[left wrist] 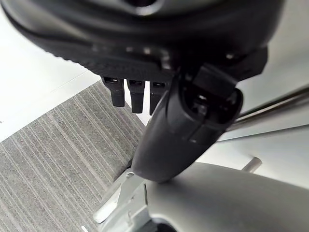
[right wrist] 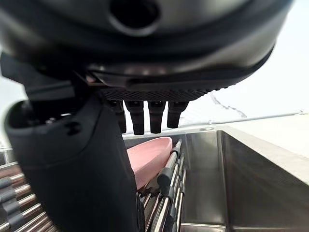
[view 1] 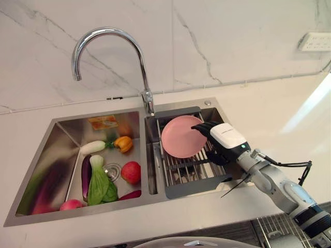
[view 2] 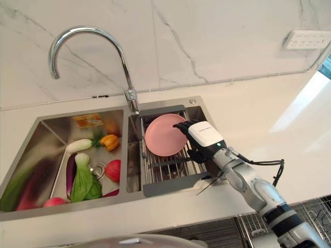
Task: Place the dishes in the dishwasher.
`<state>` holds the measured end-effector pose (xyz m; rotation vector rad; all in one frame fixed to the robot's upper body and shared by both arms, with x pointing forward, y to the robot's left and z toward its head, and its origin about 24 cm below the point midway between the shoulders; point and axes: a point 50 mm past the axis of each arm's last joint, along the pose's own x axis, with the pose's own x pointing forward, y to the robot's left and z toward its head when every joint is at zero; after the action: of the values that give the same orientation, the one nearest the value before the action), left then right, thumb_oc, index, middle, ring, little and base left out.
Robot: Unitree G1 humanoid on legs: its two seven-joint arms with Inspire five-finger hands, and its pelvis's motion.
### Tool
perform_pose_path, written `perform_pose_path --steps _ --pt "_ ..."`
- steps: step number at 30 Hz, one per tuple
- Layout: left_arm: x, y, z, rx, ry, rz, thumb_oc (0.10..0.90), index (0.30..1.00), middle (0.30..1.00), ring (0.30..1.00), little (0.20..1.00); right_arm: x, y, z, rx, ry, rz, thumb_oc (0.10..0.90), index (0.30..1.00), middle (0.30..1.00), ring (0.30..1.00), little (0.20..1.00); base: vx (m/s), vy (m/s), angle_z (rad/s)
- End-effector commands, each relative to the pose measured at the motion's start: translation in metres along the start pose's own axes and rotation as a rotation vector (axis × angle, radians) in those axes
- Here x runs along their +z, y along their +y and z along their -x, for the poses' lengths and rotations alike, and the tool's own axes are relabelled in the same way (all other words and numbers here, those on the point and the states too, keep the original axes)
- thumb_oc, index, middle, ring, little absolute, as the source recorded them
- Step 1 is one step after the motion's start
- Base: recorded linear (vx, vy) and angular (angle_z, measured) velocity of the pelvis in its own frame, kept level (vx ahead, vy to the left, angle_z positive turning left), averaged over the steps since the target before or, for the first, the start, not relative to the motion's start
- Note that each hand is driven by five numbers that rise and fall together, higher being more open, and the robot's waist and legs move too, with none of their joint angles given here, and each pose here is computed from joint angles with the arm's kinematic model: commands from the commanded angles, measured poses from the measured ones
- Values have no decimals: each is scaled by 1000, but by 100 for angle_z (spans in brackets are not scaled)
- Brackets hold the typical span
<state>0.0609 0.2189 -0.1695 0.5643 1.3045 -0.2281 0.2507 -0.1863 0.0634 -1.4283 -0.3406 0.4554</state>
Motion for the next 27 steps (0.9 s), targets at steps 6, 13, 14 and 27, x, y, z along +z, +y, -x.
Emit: perform_pose_path --steps 6,13,14,27 --pt "53 0 -3 5 -170 -57 800 900 900 900 900 19 -40 -46 -217 -150 141 800 900 900 900 900 0 0 0" --pt "59 1 -2 27 -191 -79 800 900 900 900 900 31 -32 -64 -219 -215 262 400 300 300 300 300 6 -10 8" --pt "59 1 -2 27 -191 -78 800 900 900 900 900 31 -32 -64 -219 -215 262 400 300 300 300 300 11 -12 7" --pt "37 -1 -4 58 -80 103 800 900 900 900 900 28 -77 -48 -516 -131 201 400 300 300 300 300 3 0 1"
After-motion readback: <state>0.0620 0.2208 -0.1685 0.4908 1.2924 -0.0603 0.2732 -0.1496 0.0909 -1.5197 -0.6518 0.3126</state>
